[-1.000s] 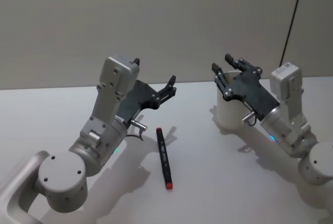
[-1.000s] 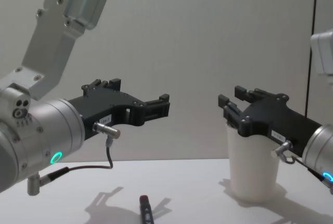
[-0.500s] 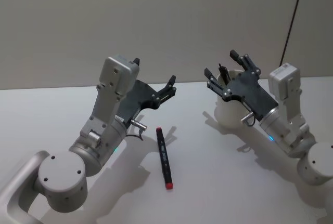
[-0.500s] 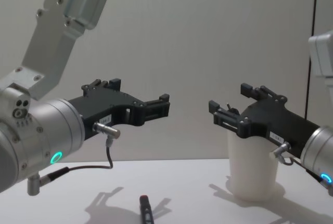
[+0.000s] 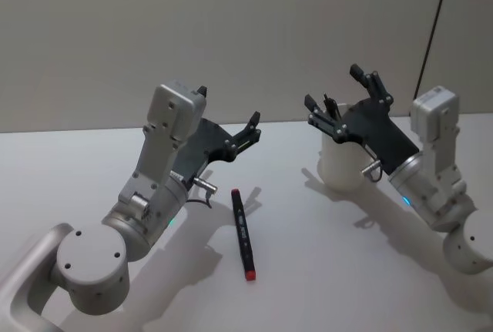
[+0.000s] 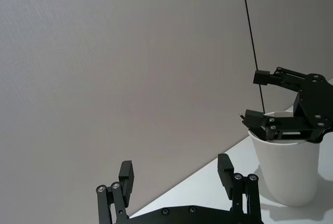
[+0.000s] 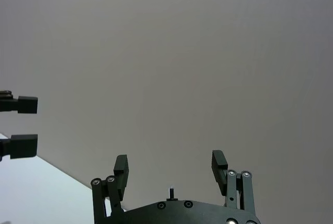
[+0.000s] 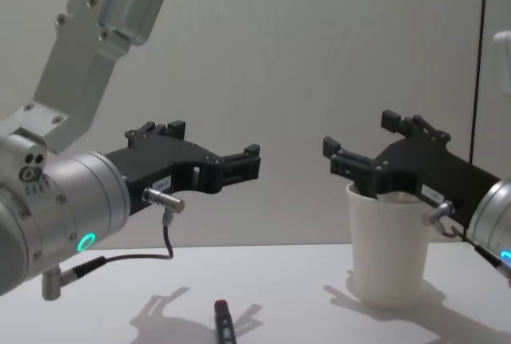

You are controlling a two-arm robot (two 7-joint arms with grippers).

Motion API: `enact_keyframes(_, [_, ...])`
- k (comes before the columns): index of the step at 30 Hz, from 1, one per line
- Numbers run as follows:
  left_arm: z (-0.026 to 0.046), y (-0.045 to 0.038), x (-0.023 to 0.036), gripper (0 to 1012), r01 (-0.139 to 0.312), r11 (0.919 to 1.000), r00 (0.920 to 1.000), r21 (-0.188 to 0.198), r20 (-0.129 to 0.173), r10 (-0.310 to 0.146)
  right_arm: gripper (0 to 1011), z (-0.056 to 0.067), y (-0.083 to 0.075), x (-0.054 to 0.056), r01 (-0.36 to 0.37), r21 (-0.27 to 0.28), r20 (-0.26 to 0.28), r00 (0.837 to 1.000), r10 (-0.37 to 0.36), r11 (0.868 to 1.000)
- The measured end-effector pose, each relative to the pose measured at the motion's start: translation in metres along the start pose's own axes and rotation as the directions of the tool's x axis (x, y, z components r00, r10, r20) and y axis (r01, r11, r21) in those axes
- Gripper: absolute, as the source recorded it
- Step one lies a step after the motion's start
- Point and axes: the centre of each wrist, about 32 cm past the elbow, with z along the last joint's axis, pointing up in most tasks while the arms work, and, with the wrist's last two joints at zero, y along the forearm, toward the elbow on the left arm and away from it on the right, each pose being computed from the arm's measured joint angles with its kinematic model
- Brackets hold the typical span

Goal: Place the pen into the pen holder.

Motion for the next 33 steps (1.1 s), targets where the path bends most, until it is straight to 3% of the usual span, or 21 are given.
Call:
enact_keyframes(12, [0.0000, 0.0000, 0.0000, 1003, 0.000, 1.0000, 1.0000, 0.000, 0.000, 0.000, 1001, 0.014, -0.007, 0.000, 0.022, 0.013, -0.034, 0.999, -0.022, 1.000])
enact_keyframes(20, [0.0000, 0.0000, 0.0000, 1003, 0.000, 1.0000, 1.0000, 0.000, 0.000, 0.000, 1001, 0.016, -0.009, 0.000, 0.030, 0.007, -0.039, 0.999, -0.029, 1.000])
enact_keyframes(33, [0.0000, 0.0000, 0.0000, 1003, 0.000, 1.0000, 1.0000, 0.000, 0.000, 0.000, 1001, 0.031, -0.034, -0.003, 0.099, -0.076, -0.084, 0.991, -0.105, 0.992])
